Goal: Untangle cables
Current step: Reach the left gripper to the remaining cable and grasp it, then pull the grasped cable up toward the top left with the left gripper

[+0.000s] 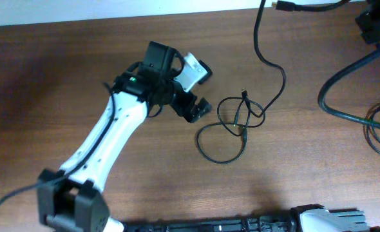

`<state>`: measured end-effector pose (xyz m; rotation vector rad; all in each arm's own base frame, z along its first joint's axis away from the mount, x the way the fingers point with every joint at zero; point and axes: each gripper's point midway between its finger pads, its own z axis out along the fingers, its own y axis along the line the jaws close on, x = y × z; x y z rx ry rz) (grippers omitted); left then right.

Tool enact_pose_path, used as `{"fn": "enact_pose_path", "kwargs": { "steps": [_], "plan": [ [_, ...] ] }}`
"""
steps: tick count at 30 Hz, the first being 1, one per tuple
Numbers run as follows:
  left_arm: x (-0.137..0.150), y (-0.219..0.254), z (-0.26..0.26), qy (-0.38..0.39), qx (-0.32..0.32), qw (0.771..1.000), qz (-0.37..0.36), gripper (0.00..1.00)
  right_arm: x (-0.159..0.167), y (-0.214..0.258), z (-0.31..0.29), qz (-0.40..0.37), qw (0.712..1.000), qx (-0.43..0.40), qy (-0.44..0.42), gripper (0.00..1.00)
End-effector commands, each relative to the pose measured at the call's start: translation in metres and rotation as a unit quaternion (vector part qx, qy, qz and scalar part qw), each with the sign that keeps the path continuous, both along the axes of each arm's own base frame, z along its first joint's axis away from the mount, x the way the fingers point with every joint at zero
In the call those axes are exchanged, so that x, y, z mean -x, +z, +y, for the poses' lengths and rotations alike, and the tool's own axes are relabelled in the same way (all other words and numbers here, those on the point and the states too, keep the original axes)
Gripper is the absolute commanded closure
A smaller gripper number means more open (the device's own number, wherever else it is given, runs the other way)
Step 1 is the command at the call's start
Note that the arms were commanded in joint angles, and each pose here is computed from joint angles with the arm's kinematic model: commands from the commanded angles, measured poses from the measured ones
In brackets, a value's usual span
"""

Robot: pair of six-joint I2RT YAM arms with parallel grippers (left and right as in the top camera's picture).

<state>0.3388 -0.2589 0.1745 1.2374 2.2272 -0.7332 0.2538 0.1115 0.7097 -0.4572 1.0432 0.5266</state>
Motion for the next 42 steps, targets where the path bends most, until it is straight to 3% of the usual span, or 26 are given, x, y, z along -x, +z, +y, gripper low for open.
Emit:
{"fn": "enact_pose_path", "kwargs": {
  "steps": [1,6,9,10,18,21,24,30,32,36,41,42],
  "plan": [
    [0.026,0.008,-0.032,-0.177,0.103,0.978,-0.037,0.01,0.006,0.002,0.001,-0.001,1.0,-0.001,0.008,0.96],
    [0.017,-0.023,-0.05,-0.2,0.098,0.974,-0.046,0.01,0.004,-0.002,0.001,0.009,1.0,0.0,0.008,0.96],
    [0.012,-0.053,-0.07,-0.216,0.084,0.971,-0.054,0.09,0.004,-0.002,0.001,0.009,1.0,-0.001,0.008,0.96],
    [0.009,-0.064,-0.076,-0.218,0.074,0.971,-0.061,0.01,0.004,-0.002,0.001,0.009,1.0,-0.001,0.008,0.96],
    [-0.011,-0.092,-0.094,-0.218,0.052,0.968,-0.109,0.01,0.005,-0.002,0.001,0.008,1.0,0.0,0.008,0.96],
    [-0.012,-0.091,-0.095,-0.219,0.055,0.968,-0.114,0.64,0.004,-0.003,0.001,0.011,1.0,0.0,0.008,0.96],
    [-0.01,-0.09,-0.098,-0.213,0.059,0.97,-0.103,1.0,0.004,-0.003,0.001,0.011,1.0,0.0,0.008,0.96],
    [-0.011,-0.087,-0.101,-0.208,0.064,0.97,-0.107,1.0,0.003,-0.004,0.002,0.012,1.0,0.001,0.007,0.96],
    [-0.023,-0.08,-0.102,-0.172,0.073,0.977,-0.101,1.0,0.003,-0.005,0.001,0.014,1.0,0.003,0.006,0.96],
    [-0.081,-0.033,-0.08,-0.004,0.117,0.989,-0.087,1.0,0.002,-0.006,0.002,0.018,1.0,0.003,0.006,0.96],
    [-0.152,0.036,-0.004,0.207,0.189,0.956,-0.087,1.0,0.002,-0.006,0.001,0.018,1.0,0.003,0.005,0.96],
    [-0.168,0.046,0.025,0.268,0.195,0.939,-0.087,1.0,0.002,-0.006,0.001,0.018,1.0,0.003,0.005,0.96]
  ]
}}
